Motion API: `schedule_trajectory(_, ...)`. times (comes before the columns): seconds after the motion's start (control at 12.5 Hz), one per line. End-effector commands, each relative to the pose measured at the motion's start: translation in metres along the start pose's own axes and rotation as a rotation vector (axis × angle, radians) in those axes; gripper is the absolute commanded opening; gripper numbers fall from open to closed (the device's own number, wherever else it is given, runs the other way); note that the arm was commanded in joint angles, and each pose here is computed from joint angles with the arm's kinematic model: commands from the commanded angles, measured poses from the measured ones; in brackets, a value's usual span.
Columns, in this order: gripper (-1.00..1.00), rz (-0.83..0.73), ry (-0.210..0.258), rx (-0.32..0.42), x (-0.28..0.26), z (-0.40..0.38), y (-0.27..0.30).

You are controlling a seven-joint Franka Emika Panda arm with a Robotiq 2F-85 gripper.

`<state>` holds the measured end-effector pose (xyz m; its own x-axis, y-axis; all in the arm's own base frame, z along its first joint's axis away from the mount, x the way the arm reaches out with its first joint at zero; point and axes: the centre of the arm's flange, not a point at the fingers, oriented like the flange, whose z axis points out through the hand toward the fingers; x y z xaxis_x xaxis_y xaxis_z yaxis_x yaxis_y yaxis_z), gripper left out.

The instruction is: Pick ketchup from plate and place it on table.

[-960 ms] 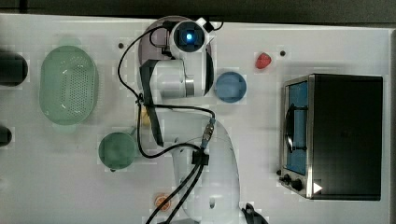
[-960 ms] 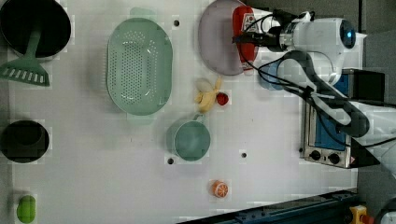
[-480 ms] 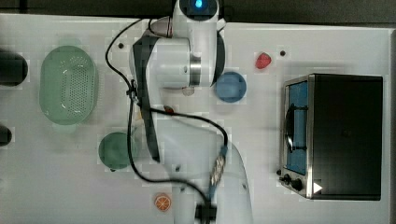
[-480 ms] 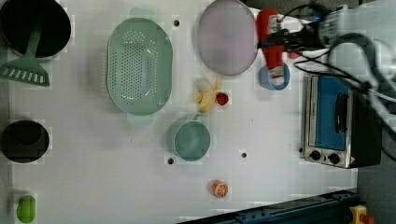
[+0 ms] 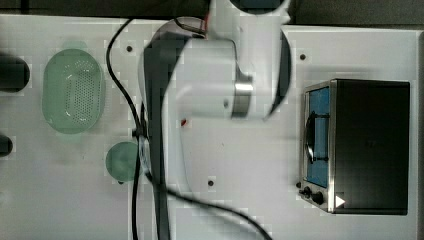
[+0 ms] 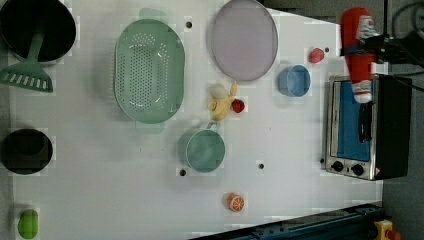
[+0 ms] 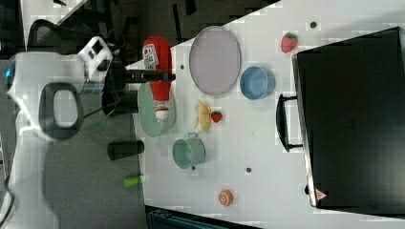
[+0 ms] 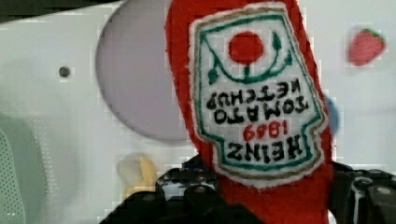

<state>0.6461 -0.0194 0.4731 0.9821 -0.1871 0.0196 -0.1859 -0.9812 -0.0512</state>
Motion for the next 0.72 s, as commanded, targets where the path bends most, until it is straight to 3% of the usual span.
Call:
schedule_trajectory(0.08, 0.24, 0.089, -0.14, -0.028, -0.028, 0.059, 0.031)
schedule_trajectory(0.48, 0.24, 0.122, -0.173, -0.046, -0.08, 0.12, 0.055)
schedule_trajectory(0.72, 0.24, 0.124, -0.152, -0.044, -0.103, 0.175, 0.06)
